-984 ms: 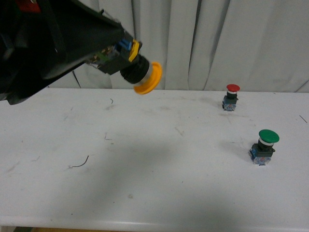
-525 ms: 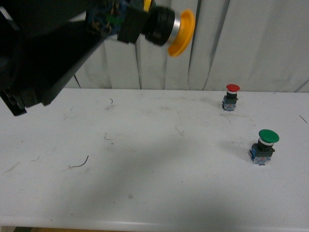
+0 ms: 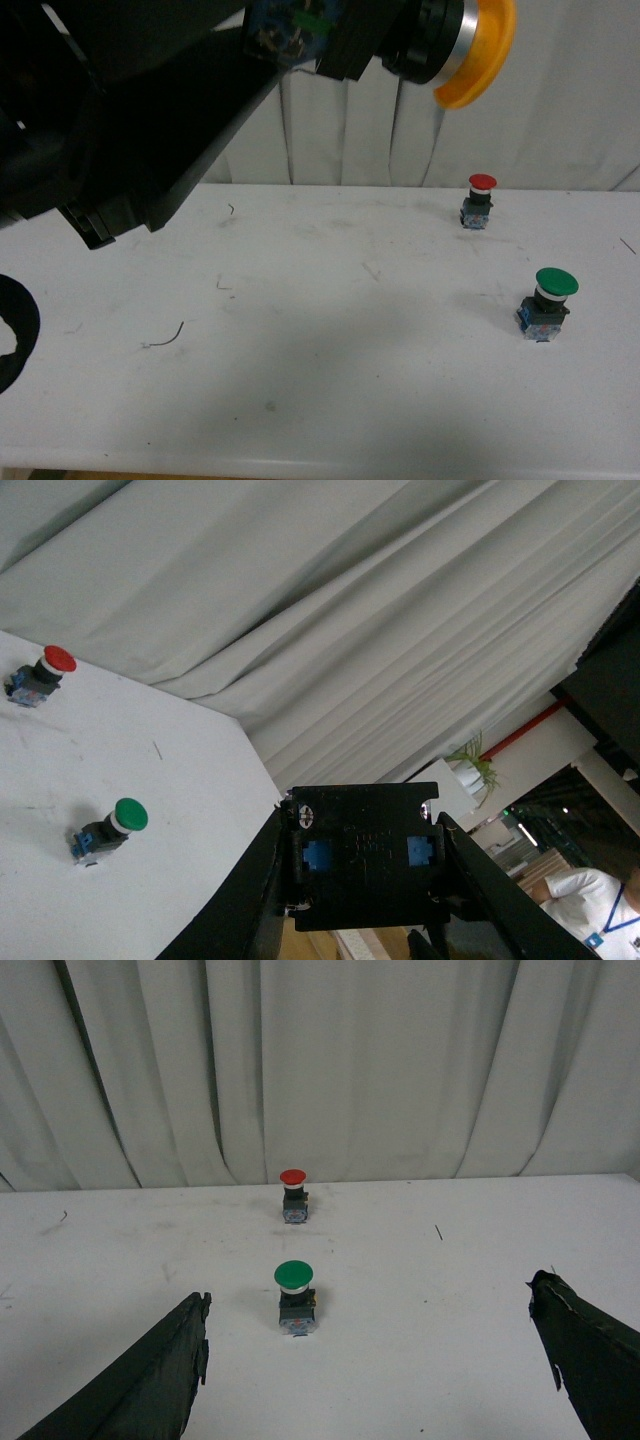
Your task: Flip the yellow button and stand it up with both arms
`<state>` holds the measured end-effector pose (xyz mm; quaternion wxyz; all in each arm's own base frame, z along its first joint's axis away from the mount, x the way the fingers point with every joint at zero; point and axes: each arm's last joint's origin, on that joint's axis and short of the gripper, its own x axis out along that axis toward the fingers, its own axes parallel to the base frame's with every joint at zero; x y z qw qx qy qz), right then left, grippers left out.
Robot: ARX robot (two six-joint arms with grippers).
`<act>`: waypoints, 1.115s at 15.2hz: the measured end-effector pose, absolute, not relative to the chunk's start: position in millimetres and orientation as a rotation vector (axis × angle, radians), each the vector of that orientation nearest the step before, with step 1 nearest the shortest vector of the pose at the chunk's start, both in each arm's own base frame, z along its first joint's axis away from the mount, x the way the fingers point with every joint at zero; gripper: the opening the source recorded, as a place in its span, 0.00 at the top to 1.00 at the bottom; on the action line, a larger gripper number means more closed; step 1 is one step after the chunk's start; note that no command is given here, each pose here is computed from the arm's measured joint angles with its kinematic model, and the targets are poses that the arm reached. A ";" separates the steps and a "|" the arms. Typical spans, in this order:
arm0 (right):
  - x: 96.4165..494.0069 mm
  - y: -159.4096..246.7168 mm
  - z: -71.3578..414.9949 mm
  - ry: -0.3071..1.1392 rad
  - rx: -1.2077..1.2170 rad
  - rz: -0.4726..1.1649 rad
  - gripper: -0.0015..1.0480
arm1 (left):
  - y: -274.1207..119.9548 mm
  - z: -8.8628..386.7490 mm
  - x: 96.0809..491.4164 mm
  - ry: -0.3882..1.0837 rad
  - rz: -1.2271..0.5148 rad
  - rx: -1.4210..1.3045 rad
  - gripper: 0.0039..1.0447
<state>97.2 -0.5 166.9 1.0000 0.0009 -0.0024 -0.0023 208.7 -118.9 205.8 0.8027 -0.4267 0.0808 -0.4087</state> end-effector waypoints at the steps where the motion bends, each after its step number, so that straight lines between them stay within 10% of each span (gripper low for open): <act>1: 97.2 -0.5 166.9 -0.005 0.002 -0.005 0.06 | -119.5 202.8 209.9 0.186 -0.869 -0.913 0.66; 8: 102.8 -3.8 180.0 -0.116 0.077 0.145 0.06 | -122.6 198.9 209.8 0.200 -0.856 -0.894 0.66; 11: 144.3 2.8 189.2 -0.074 0.262 0.438 0.06 | -124.1 198.2 209.8 0.214 -0.855 -0.891 0.66; 17: 245.0 31.5 224.9 -0.173 0.287 0.485 0.06 | -121.7 202.5 211.3 0.194 -0.853 -0.891 0.66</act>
